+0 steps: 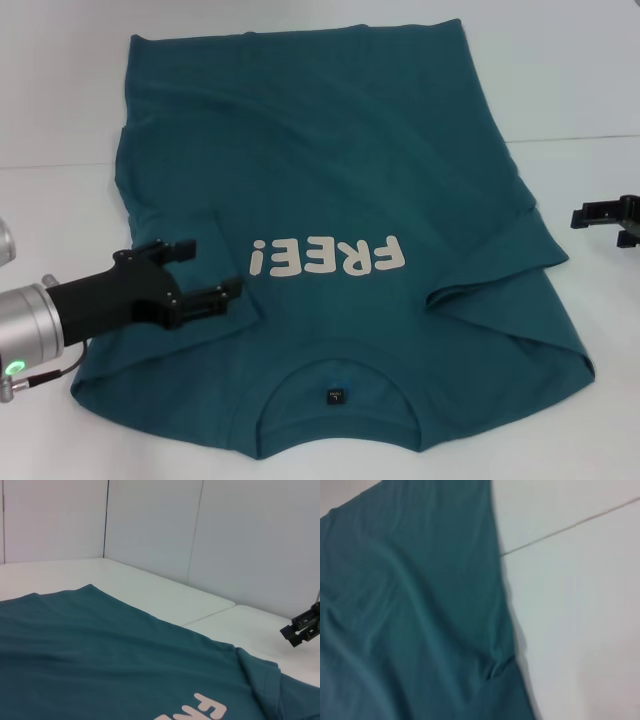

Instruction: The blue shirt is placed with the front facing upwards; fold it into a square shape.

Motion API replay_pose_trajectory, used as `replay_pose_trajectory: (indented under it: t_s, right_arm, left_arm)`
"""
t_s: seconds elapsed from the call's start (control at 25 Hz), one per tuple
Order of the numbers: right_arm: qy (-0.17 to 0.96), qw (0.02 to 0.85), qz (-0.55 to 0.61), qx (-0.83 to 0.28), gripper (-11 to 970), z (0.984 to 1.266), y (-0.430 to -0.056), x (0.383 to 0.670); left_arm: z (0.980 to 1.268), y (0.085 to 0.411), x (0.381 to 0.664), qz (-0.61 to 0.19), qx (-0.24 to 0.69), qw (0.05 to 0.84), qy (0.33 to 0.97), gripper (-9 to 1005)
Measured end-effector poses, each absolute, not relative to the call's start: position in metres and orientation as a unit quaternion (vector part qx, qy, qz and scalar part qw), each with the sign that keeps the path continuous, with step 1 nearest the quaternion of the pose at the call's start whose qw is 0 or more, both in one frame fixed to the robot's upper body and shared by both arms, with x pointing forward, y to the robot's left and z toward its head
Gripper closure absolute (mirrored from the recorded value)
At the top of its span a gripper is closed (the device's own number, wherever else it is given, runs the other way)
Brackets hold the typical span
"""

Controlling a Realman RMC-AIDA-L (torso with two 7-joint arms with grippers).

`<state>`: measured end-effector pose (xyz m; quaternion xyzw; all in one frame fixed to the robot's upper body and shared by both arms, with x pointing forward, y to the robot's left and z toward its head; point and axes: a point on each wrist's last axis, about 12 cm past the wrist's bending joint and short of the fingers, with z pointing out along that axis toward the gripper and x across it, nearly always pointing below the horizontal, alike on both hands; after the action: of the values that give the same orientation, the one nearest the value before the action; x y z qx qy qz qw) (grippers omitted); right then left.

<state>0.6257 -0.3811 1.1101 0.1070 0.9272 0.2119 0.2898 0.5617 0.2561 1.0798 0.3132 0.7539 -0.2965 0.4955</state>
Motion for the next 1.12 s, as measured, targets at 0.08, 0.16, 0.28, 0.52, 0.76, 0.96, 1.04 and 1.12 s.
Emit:
replay_pose_trajectory:
  t_s: [0.08, 0.16, 0.28, 0.52, 0.76, 0.96, 1.04, 1.12]
  right_arm:
    - [0.927, 0.292, 0.208, 0.111, 84, 1.105, -0.38, 0.627]
    - [0.926, 0.294, 0.208, 0.115, 84, 1.103, -0.378, 0.627]
    - [0.922, 0.299, 0.214, 0.119, 85, 1.102, -0.375, 0.628]
    - [0.922, 0.295, 0.218, 0.123, 87, 1.095, -0.369, 0.628]
    - [0.922, 0.297, 0.22, 0.116, 86, 1.09, -0.356, 0.631]
    - [0.922, 0.298, 0.22, 0.113, 86, 1.089, -0.348, 0.635]
    - [0.923, 0.297, 0.218, 0.114, 86, 1.088, -0.348, 0.635]
    - [0.923, 0.296, 0.216, 0.117, 87, 1.085, -0.348, 0.634]
  left_arm:
    - [1.079, 0.257, 0.56, -0.295, 0.316, 0.496, 0.754, 92]
    - [1.078, 0.257, 0.559, -0.294, 0.317, 0.496, 0.753, 92]
    - [1.077, 0.256, 0.558, -0.295, 0.319, 0.496, 0.752, 92]
    - [1.077, 0.256, 0.557, -0.299, 0.319, 0.494, 0.751, 92]
    - [1.077, 0.256, 0.556, -0.301, 0.323, 0.491, 0.751, 92]
    - [1.077, 0.256, 0.556, -0.3, 0.325, 0.491, 0.75, 91]
    - [1.077, 0.256, 0.556, -0.3, 0.326, 0.491, 0.75, 91]
    - [1.077, 0.256, 0.556, -0.3, 0.326, 0.491, 0.75, 91]
